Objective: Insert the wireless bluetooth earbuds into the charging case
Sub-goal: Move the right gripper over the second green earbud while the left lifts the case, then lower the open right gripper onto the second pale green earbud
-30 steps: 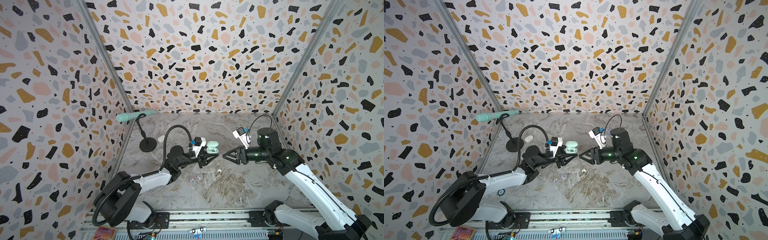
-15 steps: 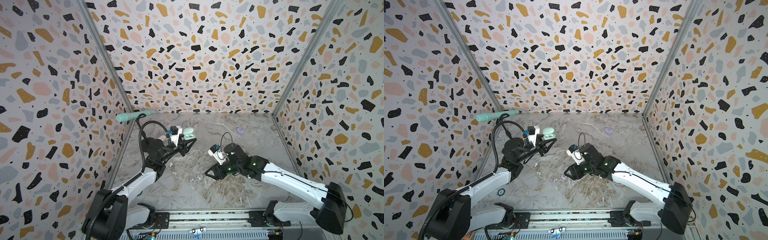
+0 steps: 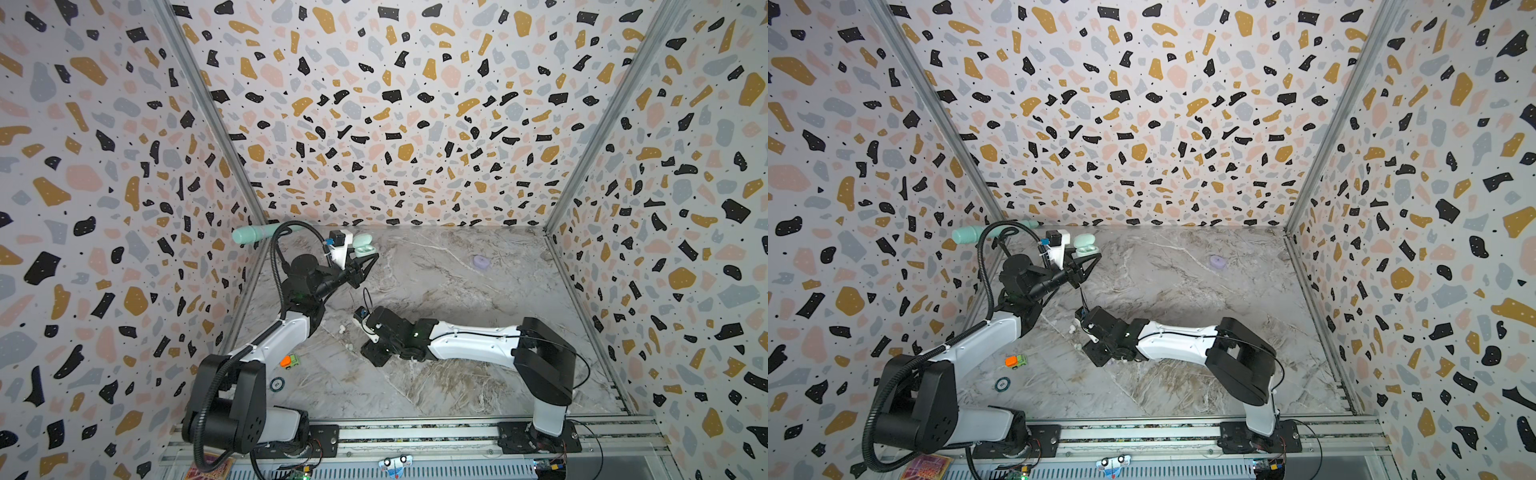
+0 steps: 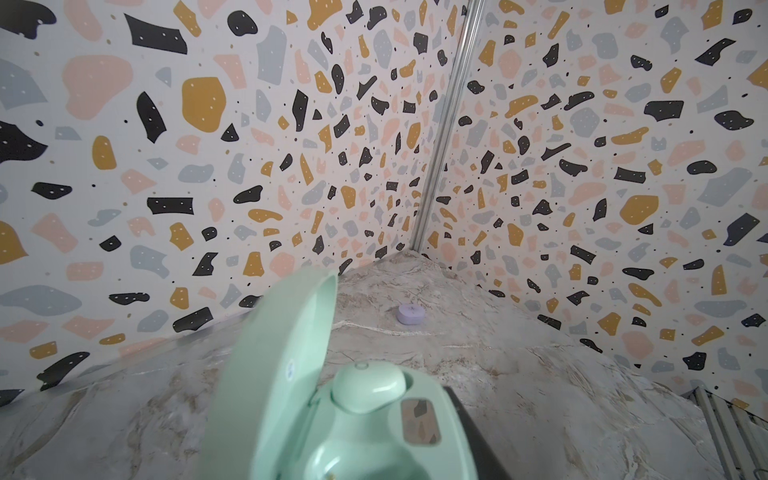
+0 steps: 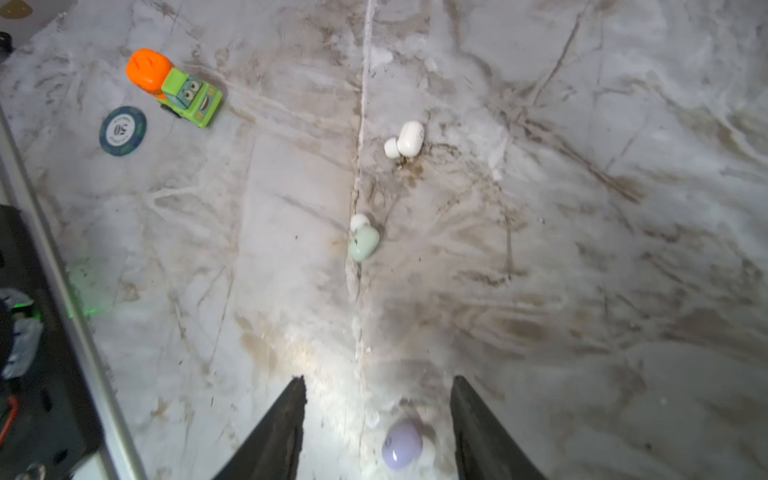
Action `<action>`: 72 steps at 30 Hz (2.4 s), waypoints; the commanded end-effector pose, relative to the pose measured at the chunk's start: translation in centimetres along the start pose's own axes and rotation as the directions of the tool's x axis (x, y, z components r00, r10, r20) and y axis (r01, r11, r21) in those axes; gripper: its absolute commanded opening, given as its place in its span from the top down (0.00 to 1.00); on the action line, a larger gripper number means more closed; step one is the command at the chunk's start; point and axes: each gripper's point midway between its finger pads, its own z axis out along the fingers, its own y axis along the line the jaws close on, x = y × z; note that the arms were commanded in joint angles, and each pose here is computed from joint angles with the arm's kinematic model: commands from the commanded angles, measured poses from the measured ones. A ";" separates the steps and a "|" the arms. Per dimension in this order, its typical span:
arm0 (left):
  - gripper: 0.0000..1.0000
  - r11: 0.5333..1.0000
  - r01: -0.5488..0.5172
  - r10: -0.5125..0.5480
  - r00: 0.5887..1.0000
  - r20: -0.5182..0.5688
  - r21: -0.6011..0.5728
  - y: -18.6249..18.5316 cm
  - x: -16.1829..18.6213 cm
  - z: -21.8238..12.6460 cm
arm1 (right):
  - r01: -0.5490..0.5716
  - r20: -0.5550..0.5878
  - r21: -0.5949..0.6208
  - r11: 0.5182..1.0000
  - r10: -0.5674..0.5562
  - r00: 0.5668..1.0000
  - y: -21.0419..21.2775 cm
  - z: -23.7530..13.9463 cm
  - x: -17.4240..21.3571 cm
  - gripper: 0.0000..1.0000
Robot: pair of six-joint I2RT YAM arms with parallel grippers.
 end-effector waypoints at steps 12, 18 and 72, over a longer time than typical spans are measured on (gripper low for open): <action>0.71 0.996 -0.010 0.000 0.993 0.115 0.087 1.0 -2.6 1.4 | 0.111 -0.091 0.073 0.991 -0.104 0.990 0.3 5.6 -1.6 0.44; 0.71 0.995 -0.005 -0.007 0.993 0.120 0.098 0.9 -2.5 1.3 | 0.146 -0.149 0.098 0.984 -0.131 0.980 -0.3 6.6 -0.9 0.44; 0.70 0.996 0.007 -0.017 0.995 0.103 0.093 1.1 -2.3 1.3 | -0.051 -0.103 0.088 0.995 0.060 0.993 -2.5 2.8 -4.3 0.51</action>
